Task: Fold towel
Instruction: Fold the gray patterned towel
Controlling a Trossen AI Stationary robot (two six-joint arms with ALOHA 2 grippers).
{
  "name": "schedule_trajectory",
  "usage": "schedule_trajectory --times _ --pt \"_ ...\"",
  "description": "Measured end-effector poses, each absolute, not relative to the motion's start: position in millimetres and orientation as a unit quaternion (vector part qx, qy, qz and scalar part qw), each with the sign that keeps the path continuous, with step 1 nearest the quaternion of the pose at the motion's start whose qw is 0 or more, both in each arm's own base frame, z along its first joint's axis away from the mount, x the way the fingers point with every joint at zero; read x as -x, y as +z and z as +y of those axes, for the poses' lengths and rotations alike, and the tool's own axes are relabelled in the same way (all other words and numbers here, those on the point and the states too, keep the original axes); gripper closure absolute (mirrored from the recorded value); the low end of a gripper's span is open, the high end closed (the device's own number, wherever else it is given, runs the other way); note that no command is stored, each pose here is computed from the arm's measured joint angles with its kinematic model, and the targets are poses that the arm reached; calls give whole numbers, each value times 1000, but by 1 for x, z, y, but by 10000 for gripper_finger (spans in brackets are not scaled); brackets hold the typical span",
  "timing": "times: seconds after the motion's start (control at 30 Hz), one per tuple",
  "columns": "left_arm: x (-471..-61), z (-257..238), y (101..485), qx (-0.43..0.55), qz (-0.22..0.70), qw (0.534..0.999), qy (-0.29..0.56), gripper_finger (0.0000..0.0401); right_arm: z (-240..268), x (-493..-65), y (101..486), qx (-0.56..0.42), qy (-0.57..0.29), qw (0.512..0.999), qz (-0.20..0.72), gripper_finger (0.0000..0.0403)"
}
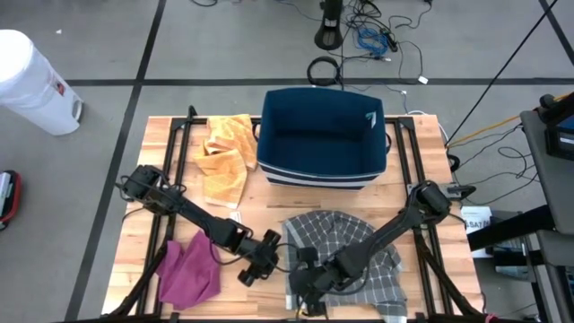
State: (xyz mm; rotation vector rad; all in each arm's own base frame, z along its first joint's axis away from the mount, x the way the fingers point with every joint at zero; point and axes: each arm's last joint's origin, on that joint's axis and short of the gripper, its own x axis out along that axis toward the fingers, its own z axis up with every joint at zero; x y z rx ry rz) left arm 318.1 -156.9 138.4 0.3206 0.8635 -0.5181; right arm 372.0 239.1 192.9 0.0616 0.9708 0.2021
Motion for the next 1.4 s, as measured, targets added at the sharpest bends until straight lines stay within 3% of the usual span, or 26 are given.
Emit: schedule_trajectory --times 0.27,0.47,0.6,0.87,0.97,1.13,1.4 --pt "-319 -150 137 -156 425 858 -241 142 229 -395 163 -23 116 879 461 401" --pt "-319 -147 136 -158 432 855 -239 142 222 -403 164 -16 124 888 442 373" --pt "-319 -146 136 -159 432 855 -238 142 221 -403 165 -2 129 888 441 326" --pt "-322 -139 135 -155 439 855 -229 142 219 -399 187 17 138 897 420 192" --pt "-322 -138 135 -155 439 855 -228 142 220 -396 200 35 133 907 397 165" --pt "-322 -136 135 -152 442 855 -225 142 226 -388 215 52 147 914 376 159" --pt "-322 -136 135 -153 443 854 -225 142 241 -368 208 63 199 875 437 191"
